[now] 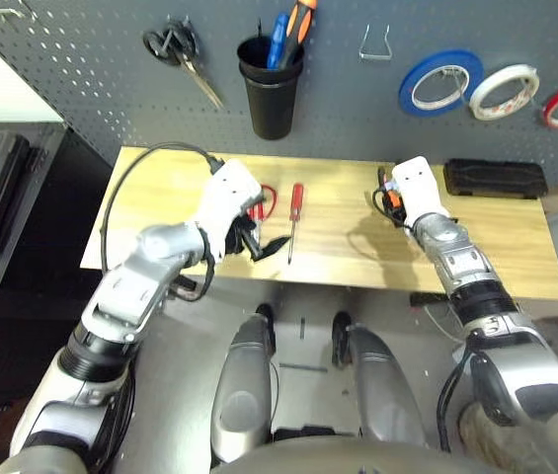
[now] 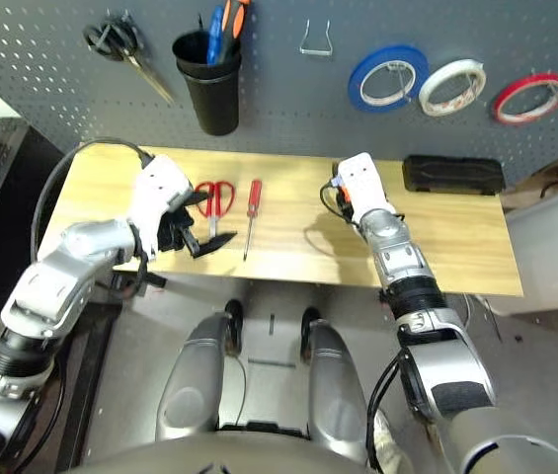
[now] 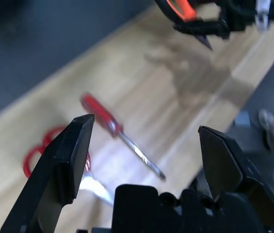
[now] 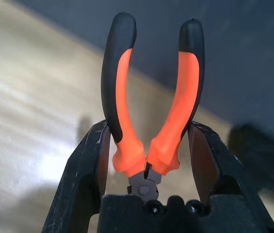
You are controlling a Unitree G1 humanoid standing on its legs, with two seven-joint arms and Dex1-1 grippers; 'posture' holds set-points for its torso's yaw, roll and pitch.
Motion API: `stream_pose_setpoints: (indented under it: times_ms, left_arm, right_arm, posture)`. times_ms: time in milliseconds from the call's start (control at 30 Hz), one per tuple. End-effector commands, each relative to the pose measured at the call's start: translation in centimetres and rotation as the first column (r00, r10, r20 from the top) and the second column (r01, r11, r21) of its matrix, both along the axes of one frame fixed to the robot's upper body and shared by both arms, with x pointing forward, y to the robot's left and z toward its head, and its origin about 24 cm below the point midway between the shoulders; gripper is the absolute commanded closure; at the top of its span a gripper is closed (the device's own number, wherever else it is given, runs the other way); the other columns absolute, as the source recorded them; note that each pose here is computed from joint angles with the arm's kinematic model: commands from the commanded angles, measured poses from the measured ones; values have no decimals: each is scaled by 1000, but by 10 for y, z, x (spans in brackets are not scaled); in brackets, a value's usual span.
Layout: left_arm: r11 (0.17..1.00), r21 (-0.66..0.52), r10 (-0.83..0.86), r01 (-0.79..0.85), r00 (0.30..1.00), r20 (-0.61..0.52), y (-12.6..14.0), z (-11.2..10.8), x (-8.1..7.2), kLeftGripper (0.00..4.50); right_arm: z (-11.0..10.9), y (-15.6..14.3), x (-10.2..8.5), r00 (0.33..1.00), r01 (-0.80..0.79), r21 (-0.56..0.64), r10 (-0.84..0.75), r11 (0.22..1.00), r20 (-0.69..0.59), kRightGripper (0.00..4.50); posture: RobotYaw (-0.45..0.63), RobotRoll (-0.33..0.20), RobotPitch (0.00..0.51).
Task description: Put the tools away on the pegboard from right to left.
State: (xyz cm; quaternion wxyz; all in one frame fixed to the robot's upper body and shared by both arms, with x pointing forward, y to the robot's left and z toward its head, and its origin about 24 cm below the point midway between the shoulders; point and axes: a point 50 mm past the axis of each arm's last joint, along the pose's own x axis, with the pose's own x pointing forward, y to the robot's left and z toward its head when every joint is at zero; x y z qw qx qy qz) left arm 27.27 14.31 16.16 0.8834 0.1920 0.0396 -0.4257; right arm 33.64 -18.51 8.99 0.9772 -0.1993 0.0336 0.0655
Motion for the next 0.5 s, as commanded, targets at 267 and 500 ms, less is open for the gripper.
stream_pose_setpoints:
  times_ms: [267, 500]
  left_arm:
    - [953, -274, -80, 127, 981, 176, -4, 46, -16, 0]
    - [905, -391, -77, 170, 967, 241, -6, 73, -16, 0]
  right_arm:
    - [45, 4, -43, 928, -148, 4, 138, 989, 346, 1870]
    - [90, 18, -56, 824, -229, -16, 203, 973, 529, 1870]
  posture:
    - [218, 0, 312]
    - [201, 0, 307]
